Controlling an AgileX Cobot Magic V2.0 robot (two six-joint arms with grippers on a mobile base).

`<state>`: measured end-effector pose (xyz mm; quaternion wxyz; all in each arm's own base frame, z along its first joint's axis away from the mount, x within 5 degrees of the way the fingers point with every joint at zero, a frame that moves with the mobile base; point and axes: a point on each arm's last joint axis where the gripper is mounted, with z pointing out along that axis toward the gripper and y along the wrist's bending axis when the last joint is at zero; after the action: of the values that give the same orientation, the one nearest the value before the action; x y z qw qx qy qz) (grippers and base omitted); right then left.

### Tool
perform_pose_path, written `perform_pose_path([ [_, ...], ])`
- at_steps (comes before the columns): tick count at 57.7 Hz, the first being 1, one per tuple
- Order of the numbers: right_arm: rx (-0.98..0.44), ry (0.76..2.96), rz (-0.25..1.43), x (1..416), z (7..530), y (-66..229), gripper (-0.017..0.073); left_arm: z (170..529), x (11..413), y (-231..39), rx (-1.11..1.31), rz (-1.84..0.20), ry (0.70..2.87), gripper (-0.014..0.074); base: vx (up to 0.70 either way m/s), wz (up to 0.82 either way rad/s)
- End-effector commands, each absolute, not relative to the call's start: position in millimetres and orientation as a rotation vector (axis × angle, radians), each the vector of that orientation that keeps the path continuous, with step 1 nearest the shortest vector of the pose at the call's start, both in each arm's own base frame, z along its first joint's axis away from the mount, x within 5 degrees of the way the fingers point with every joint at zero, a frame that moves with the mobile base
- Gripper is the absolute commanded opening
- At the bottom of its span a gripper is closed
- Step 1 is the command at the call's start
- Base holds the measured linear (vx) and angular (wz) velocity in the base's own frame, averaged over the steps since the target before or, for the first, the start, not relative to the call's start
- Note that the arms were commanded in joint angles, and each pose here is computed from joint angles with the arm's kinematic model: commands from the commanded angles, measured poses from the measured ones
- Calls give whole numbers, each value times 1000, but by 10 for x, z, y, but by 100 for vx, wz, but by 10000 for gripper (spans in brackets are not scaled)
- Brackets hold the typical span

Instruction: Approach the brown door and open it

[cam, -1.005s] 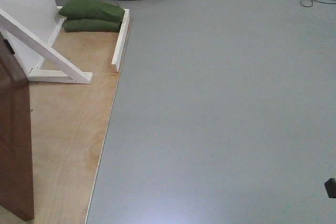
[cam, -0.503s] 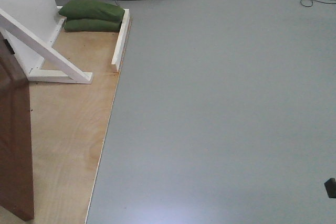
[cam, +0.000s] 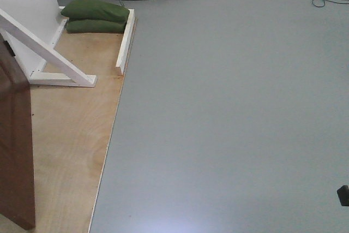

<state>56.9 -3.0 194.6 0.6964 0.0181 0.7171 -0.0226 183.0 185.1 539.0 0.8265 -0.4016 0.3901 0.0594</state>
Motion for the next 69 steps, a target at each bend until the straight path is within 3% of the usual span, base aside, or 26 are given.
perform_pose_path([
  [1,33,1514,-66,559,2008,-35,0,5527,1647,1879,-857,135,775,-3,0,0],
  [13,33,1514,-66,559,2008,-35,0,5317,1848,2054,-892,15,917,-3,0,0],
  [27,33,1514,-66,559,2008,-35,0,5169,2040,2068,-885,-130,1042,-3,0,0],
  [48,33,1514,-66,559,2008,-35,0,5262,2029,1844,-834,-328,1055,-3,0,0],
  [69,33,1514,-66,559,2008,-35,0,5365,1974,1650,-780,-396,1055,-3,0,0],
])
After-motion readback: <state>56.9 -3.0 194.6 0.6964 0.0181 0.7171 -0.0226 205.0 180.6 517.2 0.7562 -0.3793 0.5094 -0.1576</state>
